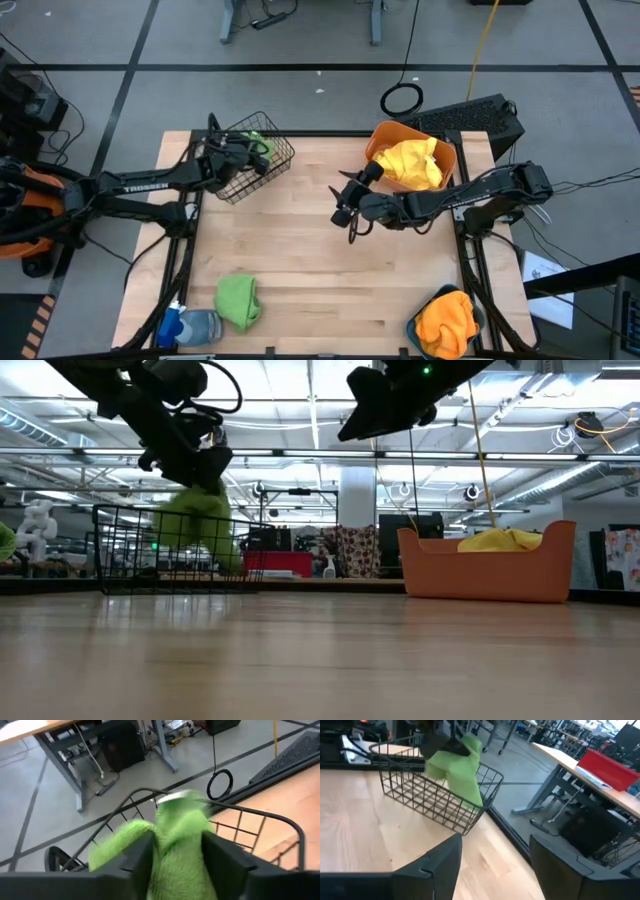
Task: Sort microfiber towel by color & place in baskets
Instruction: Put the top green microfiber cloth into the black wire basket, then put the green microfiber cloth into the black wire basket
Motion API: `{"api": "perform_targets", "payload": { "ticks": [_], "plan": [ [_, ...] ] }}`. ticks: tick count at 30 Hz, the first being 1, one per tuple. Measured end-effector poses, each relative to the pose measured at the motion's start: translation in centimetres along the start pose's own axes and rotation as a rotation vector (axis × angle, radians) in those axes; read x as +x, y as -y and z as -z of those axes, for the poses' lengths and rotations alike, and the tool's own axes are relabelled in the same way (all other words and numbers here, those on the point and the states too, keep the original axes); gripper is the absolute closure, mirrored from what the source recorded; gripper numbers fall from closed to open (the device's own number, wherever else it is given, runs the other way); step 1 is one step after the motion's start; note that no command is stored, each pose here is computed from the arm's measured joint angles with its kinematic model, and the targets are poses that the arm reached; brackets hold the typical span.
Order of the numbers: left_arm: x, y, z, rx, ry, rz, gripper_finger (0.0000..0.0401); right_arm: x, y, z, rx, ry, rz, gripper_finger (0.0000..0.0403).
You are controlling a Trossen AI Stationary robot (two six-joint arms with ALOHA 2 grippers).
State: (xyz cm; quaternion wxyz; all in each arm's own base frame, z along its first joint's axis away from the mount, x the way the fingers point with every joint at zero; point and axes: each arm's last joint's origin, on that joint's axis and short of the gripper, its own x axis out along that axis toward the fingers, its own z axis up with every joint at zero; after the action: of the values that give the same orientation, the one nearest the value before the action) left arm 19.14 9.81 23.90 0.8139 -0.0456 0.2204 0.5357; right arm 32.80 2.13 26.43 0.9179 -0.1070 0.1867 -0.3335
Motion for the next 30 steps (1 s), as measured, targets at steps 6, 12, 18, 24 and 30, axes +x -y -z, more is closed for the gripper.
{"api": "perform_targets", "payload": {
  "ticks": [6, 12, 18, 24, 30],
  "plan": [
    [-0.4, 0.2, -0.1, -0.001, 0.013, 0.031, 0.0125, 0.3, -0.6, 0.5, 0.005, -0.017, -0.007, 0.0181],
    [-2.5, 0.5, -1.8, -0.01, 0.042, 0.147, 0.0088, -0.2, -1.1, 0.5, 0.002, -0.009, -0.05, 0.0182],
    [-6.0, 2.5, -2.2, 0.067, -0.023, 0.6, 0.0099, -0.9, -1.7, 0.4, -0.022, -0.001, -0.079, 0.0182],
    [-10.7, 5.1, 0.1, 0.23, -0.211, 1.116, 0.0117, -1.2, -2.3, 0.6, -0.042, -0.006, -0.191, 0.0182],
    [-14.5, 5.8, 3.0, 0.346, -0.413, 1.231, 0.0118, -1.1, -2.2, 0.6, -0.042, -0.009, -0.187, 0.0182]
  ]
}}
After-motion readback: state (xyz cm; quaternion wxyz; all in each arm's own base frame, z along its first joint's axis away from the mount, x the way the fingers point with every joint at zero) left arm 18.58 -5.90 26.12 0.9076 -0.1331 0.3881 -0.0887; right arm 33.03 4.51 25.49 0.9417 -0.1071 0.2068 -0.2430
